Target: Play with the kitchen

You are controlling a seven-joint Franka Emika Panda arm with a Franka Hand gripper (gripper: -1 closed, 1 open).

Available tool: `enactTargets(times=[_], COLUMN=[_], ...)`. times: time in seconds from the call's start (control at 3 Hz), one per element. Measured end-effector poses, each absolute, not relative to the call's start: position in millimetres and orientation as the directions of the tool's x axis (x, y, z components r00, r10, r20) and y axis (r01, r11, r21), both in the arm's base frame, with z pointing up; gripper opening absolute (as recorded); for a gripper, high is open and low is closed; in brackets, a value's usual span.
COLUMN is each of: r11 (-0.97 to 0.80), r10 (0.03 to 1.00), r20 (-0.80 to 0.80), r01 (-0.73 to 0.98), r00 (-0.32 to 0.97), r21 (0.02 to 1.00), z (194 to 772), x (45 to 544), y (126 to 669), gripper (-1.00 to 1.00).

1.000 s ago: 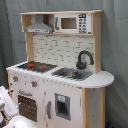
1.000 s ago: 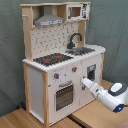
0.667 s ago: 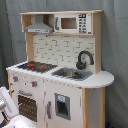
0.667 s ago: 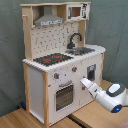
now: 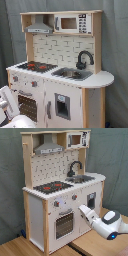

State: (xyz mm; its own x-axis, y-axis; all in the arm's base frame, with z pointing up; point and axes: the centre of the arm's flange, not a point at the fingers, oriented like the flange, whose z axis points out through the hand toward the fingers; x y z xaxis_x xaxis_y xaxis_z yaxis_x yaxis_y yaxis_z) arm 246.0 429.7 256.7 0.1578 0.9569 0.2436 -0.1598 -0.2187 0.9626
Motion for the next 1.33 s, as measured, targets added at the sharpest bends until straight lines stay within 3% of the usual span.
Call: enactTargets(times=[1.33], r11=[-0.595], r10=[0.787], r20=[0.608], r01=[-0.128], r00=[0.108], r21=[0.793], z=[243.7], x=[285.5], y=[427.3], gripper=[1.00])
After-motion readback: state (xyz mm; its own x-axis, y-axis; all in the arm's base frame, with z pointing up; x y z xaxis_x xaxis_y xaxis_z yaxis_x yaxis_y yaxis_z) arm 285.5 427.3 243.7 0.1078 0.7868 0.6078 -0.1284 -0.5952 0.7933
